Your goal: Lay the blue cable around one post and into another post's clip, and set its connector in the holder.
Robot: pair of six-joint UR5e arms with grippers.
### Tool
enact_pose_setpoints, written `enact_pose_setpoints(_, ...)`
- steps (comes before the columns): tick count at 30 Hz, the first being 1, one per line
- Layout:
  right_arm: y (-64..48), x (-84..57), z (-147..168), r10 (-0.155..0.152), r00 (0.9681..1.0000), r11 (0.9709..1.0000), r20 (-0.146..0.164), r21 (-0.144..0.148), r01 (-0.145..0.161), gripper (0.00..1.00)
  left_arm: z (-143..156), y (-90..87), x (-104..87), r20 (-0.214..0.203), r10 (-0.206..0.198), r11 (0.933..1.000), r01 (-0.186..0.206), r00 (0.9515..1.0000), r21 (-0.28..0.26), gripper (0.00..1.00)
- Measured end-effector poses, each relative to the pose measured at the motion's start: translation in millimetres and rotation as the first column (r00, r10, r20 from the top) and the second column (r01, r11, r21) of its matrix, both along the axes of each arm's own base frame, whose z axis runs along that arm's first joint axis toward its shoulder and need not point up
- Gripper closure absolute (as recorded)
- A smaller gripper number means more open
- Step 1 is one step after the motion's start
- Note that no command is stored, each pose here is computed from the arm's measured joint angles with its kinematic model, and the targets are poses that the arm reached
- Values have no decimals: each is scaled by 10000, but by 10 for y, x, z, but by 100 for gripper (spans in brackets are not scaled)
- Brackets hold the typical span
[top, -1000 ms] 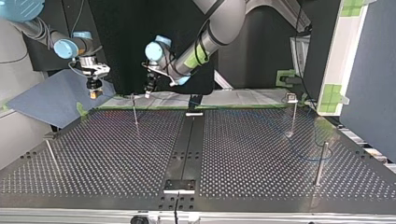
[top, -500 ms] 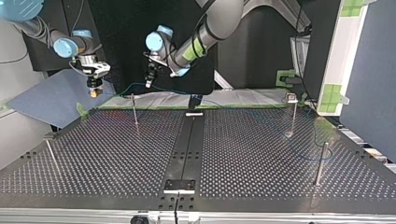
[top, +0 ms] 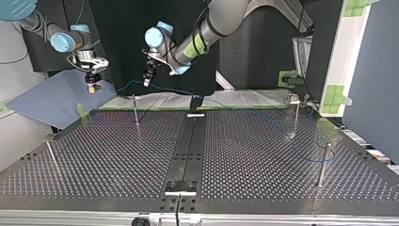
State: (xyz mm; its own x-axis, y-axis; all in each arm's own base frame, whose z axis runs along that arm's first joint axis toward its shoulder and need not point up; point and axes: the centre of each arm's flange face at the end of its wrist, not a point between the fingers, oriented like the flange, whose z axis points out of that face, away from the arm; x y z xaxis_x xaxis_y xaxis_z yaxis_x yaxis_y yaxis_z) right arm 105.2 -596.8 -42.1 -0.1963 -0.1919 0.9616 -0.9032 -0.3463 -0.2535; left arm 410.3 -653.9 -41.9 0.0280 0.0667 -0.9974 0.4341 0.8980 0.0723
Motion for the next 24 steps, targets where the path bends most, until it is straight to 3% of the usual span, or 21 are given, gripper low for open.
enact_pose_setpoints(6,56,-80,13,16,10000,10000,28,18,-16,100,-50,67,-130,-153,8,9998,-4,9999,214,100)
enact_pose_setpoints(13,39,-166,181,-15,9999,9998,122,-210,18,100,-66,38,-223,-177,-32,9996,37,9998,269,100)
enact_pose_setpoints(24,6,-342,366,-225,9974,9980,686,-580,265,100,-36,45,-192,-135,105,9998,-103,9999,184,100)
